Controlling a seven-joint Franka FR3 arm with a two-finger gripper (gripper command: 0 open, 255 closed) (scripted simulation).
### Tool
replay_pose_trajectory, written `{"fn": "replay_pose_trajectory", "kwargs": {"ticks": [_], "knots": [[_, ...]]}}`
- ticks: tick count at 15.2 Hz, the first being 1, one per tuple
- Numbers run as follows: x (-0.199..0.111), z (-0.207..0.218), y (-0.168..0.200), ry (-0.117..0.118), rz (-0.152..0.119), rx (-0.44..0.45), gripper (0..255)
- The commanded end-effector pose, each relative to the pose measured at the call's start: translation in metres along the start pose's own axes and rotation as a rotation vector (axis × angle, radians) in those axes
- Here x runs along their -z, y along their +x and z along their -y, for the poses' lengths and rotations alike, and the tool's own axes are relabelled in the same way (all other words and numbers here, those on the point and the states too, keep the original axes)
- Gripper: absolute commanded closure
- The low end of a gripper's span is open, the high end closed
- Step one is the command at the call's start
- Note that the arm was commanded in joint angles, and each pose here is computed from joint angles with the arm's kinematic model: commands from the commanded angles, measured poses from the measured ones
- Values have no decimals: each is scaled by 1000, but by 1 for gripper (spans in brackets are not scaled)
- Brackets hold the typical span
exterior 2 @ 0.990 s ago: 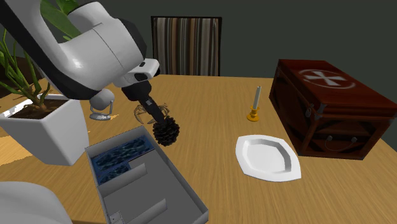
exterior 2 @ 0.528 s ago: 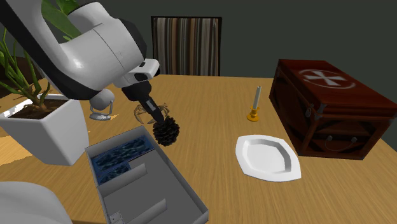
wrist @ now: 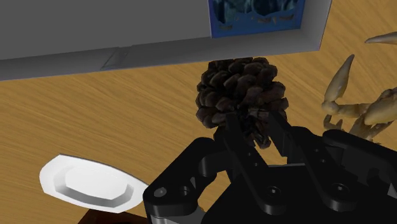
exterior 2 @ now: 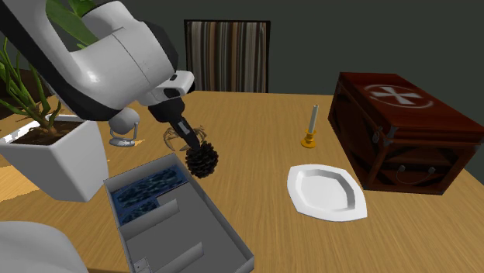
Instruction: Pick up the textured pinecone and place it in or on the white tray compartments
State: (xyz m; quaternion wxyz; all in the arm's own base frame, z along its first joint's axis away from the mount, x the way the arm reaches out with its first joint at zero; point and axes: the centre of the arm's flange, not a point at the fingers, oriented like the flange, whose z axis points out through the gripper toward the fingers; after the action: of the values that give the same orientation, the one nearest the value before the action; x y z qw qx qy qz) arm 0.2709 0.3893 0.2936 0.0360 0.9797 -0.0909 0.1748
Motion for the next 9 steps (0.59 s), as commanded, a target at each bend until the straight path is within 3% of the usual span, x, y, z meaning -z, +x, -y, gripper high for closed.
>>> {"fn": "replay_pose_trajectory", "kwargs": {"ticks": [1, 9], "knots": [[8, 0, 3, 0, 1, 0, 255], [47, -2, 18, 0, 1, 0, 255]]}}
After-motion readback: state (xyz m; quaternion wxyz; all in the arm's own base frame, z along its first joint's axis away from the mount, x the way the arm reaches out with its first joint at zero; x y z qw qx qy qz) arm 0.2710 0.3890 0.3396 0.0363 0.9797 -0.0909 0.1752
